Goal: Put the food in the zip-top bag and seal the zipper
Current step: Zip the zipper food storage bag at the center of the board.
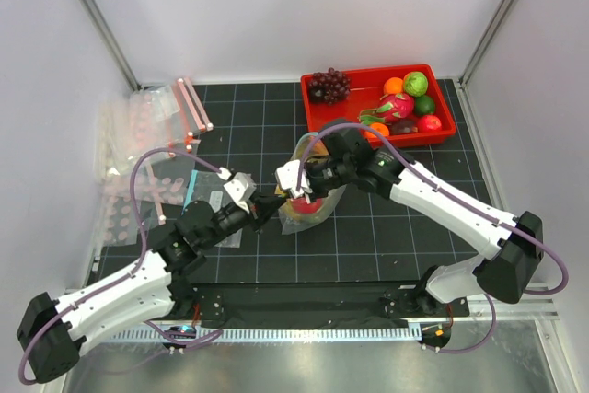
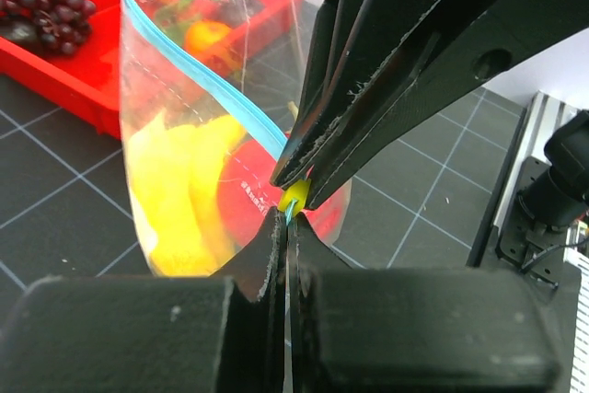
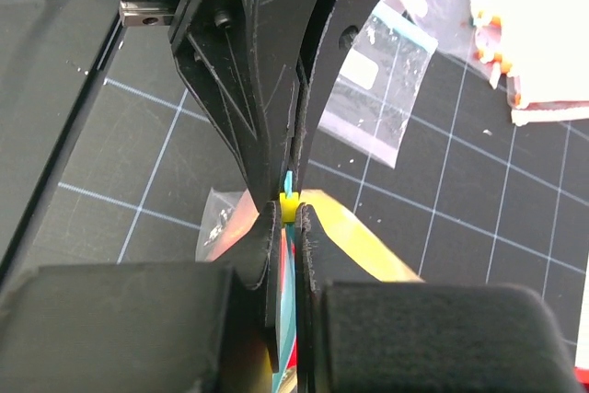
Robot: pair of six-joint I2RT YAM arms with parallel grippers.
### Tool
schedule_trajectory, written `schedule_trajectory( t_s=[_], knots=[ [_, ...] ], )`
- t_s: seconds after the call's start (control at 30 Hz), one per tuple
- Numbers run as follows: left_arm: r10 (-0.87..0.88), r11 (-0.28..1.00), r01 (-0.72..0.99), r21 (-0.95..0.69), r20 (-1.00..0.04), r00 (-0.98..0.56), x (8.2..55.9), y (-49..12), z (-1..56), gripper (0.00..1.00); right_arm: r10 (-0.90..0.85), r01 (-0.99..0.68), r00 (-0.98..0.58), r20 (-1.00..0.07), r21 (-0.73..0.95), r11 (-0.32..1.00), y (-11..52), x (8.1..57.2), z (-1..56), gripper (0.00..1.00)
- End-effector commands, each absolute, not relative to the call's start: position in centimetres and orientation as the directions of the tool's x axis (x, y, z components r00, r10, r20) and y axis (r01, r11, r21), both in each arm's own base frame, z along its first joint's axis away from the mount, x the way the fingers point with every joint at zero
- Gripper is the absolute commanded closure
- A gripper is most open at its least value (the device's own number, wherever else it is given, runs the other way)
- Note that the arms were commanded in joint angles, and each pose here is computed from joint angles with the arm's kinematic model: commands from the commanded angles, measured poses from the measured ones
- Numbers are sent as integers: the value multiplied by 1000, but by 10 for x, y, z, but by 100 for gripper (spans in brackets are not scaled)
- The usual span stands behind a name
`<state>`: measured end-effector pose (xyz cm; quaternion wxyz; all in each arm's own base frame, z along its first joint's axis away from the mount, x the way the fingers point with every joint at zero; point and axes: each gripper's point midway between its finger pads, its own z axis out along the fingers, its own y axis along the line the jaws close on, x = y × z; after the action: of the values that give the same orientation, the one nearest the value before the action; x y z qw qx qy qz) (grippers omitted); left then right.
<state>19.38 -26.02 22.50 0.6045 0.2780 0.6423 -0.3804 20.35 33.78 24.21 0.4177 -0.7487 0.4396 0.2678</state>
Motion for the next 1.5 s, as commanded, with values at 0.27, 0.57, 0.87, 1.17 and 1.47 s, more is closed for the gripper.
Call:
schedule_trajectory(
  t_s=[0.27,0.57,0.87,1.17,1.47],
  knots=[
    [-252,700,693,-175,-968,11,207,-217,262,100,-463,-892,445,-766,-424,-155,333,219,264,99],
    [-318,822,513,-246,-946,56,221,-172,263,100,-514,-917,371,-773,-391,-74,327,228,268,99],
    [-363,909,252,-333,-928,81,233,-119,252,100,-550,-938,234,-802,-335,89,311,231,281,99],
    [-349,840,472,-267,-932,93,221,-158,266,69,-486,-942,246,-838,-325,84,307,215,293,99],
    [-194,599,795,-93,-980,32,192,-238,265,20,-462,-951,289,-838,-307,-39,313,198,284,99]
  ],
)
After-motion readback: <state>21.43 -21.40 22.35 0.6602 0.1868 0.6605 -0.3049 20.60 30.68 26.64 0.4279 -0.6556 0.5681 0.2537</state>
